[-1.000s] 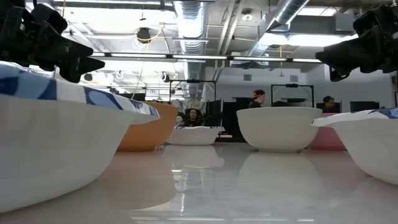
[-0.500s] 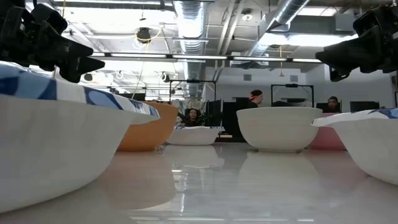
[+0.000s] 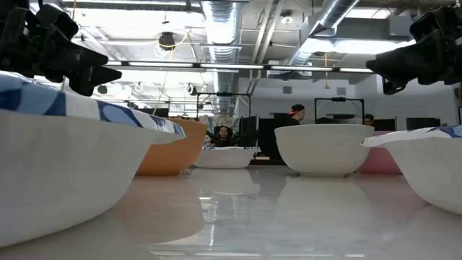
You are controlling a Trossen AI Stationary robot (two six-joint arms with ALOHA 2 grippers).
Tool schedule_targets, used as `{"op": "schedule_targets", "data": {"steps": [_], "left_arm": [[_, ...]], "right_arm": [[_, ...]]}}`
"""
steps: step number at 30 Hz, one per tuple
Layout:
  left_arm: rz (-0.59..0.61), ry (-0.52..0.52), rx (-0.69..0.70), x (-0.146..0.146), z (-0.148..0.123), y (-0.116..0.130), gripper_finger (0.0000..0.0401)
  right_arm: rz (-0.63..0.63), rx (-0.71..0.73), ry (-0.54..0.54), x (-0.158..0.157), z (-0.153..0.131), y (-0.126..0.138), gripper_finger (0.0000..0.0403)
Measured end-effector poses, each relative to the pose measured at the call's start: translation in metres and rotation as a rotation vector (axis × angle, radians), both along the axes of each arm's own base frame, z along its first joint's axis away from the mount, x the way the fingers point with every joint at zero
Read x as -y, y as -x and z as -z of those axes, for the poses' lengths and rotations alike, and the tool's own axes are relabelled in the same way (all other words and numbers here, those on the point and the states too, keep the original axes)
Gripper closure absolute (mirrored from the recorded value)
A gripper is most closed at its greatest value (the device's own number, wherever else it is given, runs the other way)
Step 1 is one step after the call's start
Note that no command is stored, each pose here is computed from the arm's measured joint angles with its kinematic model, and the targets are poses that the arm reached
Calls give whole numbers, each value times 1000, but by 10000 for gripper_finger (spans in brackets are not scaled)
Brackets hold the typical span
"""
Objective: Nest bowls inside each other
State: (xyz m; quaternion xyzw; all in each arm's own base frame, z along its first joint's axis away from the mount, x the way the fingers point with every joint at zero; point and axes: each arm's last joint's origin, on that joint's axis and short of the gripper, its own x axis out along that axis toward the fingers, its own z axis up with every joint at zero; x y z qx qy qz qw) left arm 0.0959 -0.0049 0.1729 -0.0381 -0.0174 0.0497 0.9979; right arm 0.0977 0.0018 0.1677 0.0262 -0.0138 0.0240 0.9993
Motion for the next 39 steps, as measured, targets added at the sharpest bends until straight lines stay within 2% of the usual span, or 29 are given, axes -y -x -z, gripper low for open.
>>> {"op": "schedule_targets", "data": {"steps": [26,28,31,33,36,39], "left_arm": [[0,1,1,0,0,0,150],[0,2,0,0,0,0,150],[0,3,1,0,0,0,150],[-1,4,1,0,0,0,150],[-6,4,3,0,0,0,150],[-4,5,6,0,0,0,150]], "right_arm": [[-3,20,-4,0,-2,0,267],[-10,65,-61,0,-7,0,267],[-35,113,-249,0,-12,1,267],[-43,136,-327,0,-15,2,267],[-28,151,-406,0,-16,2,267],[32,166,-425,2,-17,2,267]]}}
